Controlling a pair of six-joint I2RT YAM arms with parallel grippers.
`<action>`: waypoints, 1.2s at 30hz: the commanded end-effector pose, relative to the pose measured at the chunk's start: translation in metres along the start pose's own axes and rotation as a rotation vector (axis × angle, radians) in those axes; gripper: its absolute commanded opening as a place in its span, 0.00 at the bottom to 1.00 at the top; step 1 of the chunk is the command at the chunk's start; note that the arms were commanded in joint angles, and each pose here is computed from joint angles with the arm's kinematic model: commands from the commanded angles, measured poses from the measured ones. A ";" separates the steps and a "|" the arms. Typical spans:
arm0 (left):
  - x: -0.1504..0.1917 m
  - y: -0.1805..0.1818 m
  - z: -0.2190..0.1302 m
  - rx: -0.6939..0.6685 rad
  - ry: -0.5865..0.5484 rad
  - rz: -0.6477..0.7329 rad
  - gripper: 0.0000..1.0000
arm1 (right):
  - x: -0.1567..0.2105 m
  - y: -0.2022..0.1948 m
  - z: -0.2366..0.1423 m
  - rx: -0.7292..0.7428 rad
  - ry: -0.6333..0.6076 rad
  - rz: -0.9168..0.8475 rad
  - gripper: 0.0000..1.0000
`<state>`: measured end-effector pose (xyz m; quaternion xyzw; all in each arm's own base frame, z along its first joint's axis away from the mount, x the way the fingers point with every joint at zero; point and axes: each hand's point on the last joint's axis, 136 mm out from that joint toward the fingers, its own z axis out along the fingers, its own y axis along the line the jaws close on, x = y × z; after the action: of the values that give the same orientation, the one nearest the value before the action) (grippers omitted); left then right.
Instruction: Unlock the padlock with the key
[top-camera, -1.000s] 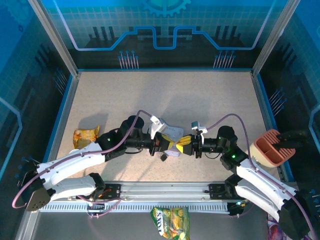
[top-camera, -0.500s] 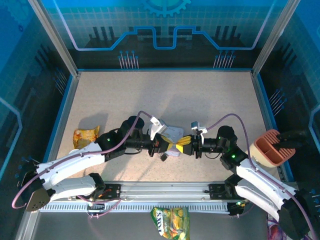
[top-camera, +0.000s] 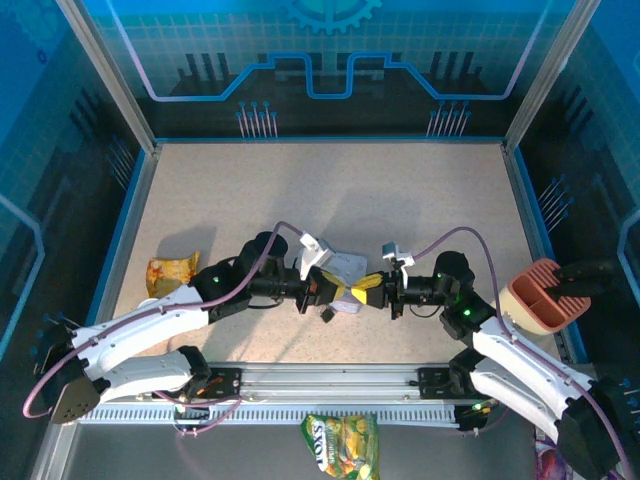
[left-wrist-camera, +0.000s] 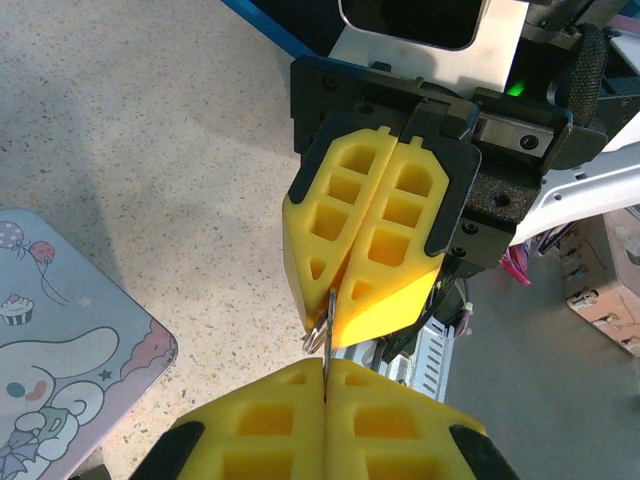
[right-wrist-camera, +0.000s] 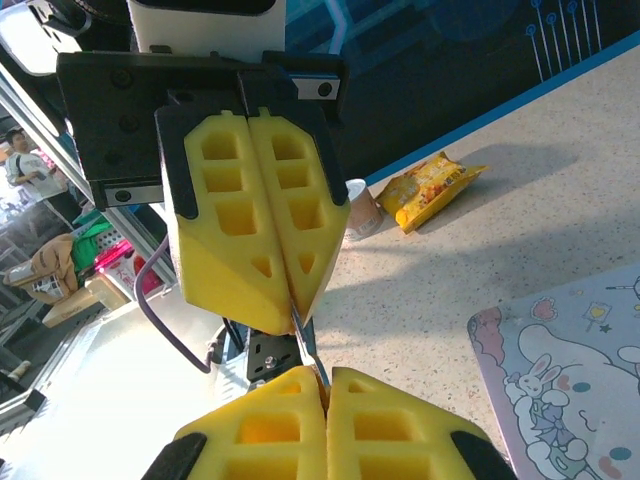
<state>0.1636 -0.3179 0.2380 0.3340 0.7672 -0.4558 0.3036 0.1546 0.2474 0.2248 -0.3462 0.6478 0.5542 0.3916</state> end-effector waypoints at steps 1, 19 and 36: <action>-0.005 -0.002 -0.005 -0.015 -0.014 0.017 0.19 | -0.017 0.000 -0.001 0.056 -0.028 -0.007 0.00; 0.111 0.080 -0.003 -0.761 0.376 -0.357 0.68 | 0.022 -0.062 -0.063 0.640 0.000 0.190 0.00; 0.119 0.114 0.034 -1.171 0.328 -0.462 0.84 | 0.019 -0.058 -0.081 0.694 -0.071 0.177 0.00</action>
<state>0.1742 -0.2851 0.0686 0.0403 0.9827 0.0186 0.1798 0.1896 0.1605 0.1971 -0.1204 0.8042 0.3493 0.4655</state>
